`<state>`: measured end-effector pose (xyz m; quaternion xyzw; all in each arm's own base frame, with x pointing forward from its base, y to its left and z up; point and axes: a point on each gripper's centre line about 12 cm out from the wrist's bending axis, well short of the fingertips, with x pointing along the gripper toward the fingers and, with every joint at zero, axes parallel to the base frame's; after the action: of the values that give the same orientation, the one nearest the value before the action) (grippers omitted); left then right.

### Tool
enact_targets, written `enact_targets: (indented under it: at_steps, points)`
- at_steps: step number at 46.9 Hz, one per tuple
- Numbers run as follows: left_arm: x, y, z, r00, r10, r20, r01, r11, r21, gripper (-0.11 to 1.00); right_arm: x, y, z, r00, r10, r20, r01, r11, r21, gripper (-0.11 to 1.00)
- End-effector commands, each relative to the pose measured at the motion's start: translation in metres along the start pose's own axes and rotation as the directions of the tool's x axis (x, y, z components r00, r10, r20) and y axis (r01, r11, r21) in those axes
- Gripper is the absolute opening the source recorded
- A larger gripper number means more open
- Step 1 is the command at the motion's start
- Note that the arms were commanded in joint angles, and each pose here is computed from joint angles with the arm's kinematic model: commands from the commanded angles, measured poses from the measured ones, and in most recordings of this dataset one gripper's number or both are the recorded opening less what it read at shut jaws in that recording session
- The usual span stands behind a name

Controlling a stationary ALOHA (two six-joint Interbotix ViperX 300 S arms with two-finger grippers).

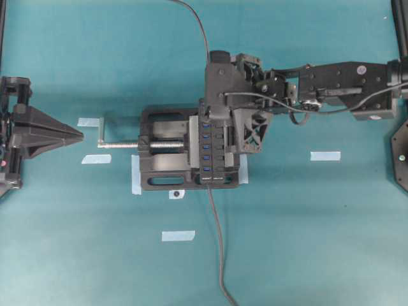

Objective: Insert the USB into the center port of the fixed hub
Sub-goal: 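Pull the plug out of the end port and lift it away, then carry the plug with the right gripper to the hub's center port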

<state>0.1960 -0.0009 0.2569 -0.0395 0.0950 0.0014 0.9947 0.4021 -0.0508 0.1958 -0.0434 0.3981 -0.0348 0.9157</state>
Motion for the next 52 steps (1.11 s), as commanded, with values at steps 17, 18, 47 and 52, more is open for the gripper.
enact_targets:
  at_steps: [17,18,47,52]
  points:
    - [0.001,0.0,0.006,1.0,-0.002,0.02,0.002,1.0,0.0,0.02,-0.008,0.003,0.015,0.997,0.0,0.073,0.001,1.0,-0.013,0.11]
    - [0.001,0.0,0.006,1.0,-0.002,0.018,0.002,1.0,0.0,0.02,-0.007,0.003,0.015,0.997,0.001,0.074,0.0,1.0,-0.014,0.11]
    - [0.001,0.0,0.004,1.0,-0.001,0.012,0.001,1.0,-0.006,0.02,0.005,0.01,0.008,0.999,0.016,0.042,-0.014,1.0,-0.025,0.11]
    - [0.001,0.0,0.004,1.0,-0.001,0.012,0.001,1.0,-0.018,0.02,0.007,0.011,0.006,0.999,0.016,0.035,-0.016,1.0,-0.025,0.11]
